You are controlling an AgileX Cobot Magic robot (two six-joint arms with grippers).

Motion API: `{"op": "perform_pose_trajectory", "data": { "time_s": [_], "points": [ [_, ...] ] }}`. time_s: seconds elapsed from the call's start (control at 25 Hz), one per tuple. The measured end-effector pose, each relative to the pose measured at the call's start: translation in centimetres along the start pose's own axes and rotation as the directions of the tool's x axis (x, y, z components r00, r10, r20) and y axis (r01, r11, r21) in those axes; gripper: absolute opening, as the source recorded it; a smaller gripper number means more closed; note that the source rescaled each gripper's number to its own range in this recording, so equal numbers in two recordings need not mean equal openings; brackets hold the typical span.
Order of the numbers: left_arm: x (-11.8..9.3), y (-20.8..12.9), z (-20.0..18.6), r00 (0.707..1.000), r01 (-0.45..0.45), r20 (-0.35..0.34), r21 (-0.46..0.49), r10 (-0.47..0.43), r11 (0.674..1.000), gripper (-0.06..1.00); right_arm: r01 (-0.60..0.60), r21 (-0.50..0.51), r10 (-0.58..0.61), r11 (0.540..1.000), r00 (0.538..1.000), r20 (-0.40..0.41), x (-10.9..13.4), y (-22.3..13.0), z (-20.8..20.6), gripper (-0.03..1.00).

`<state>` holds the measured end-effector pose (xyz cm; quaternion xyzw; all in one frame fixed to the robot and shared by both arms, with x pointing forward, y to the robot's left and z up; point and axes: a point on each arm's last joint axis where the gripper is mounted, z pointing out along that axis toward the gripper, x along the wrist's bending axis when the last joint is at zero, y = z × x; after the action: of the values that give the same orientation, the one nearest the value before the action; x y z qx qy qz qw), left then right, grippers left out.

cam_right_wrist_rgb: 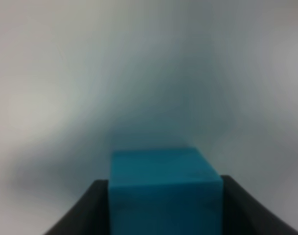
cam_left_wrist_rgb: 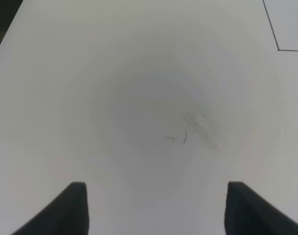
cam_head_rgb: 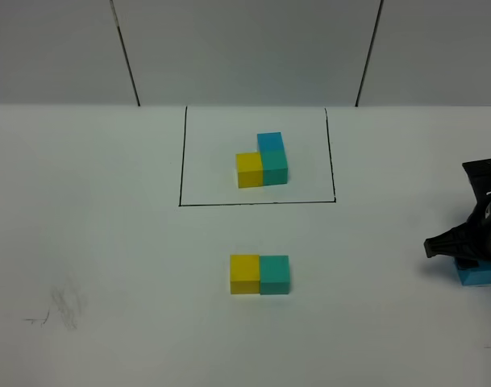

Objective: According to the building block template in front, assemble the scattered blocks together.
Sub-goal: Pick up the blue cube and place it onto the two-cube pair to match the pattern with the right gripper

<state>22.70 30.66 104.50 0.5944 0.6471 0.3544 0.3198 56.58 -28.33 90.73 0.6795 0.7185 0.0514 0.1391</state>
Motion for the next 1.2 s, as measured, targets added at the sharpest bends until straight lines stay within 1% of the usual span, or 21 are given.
{"op": "perform_pose_trajectory", "data": {
  "time_s": [0.16, 0.32, 0.4, 0.48, 0.6, 0.72, 0.96, 1.08, 1.2],
  "points": [
    [0.0, 0.0, 0.0, 1.000, 0.000, 0.000, 0.000, 0.000, 1.000, 0.36, 0.023, -0.001, -0.023, 1.000, 1.000, -0.011, 0.1, 0.0, 0.0, 0.27],
    [0.0, 0.0, 0.0, 1.000, 0.000, 0.000, 0.000, 0.000, 1.000, 0.36, 0.019, -0.014, -0.020, 1.000, 0.999, -0.045, 0.3, 0.1, -0.3, 0.27],
    [0.0, 0.0, 0.0, 1.000, 0.000, 0.000, 0.000, 0.000, 1.000, 0.36, -0.012, -0.037, 0.009, 0.999, 0.998, -0.067, 0.4, 0.6, -1.1, 0.27],
    [0.0, 0.0, 0.0, 1.000, 0.000, 0.000, 0.000, 0.000, 1.000, 0.36, -0.047, -0.082, 0.040, 0.996, 0.995, -0.089, 0.4, 1.4, -2.5, 0.27],
    [0.0, 0.0, 0.0, 1.000, 0.000, 0.000, 0.000, 0.000, 1.000, 0.36, -0.084, -0.130, 0.067, 0.988, 0.989, -0.130, 1.1, 2.5, -4.7, 0.27],
    [0.0, 0.0, 0.0, 1.000, 0.000, 0.000, 0.000, 0.000, 1.000, 0.36, -0.067, -0.169, 0.038, 0.983, 0.985, -0.170, 2.8, 3.7, -6.6, 0.27],
    [0.0, 0.0, 0.0, 1.000, 0.000, 0.000, 0.000, 0.000, 1.000, 0.36, 0.002, -0.268, -0.067, 0.963, 0.970, -0.235, 7.9, 5.7, -10.0, 0.27],
    [0.0, 0.0, 0.0, 1.000, 0.000, 0.000, 0.000, 0.000, 1.000, 0.36, 0.020, -0.262, -0.089, 0.965, 0.963, -0.254, 10.0, 6.5, -10.6, 0.27],
    [0.0, 0.0, 0.0, 1.000, 0.000, 0.000, 0.000, 0.000, 1.000, 0.36, 0.050, -0.200, -0.095, 0.979, 0.970, -0.225, 11.6, 6.9, -9.6, 0.27]
  ]
}}
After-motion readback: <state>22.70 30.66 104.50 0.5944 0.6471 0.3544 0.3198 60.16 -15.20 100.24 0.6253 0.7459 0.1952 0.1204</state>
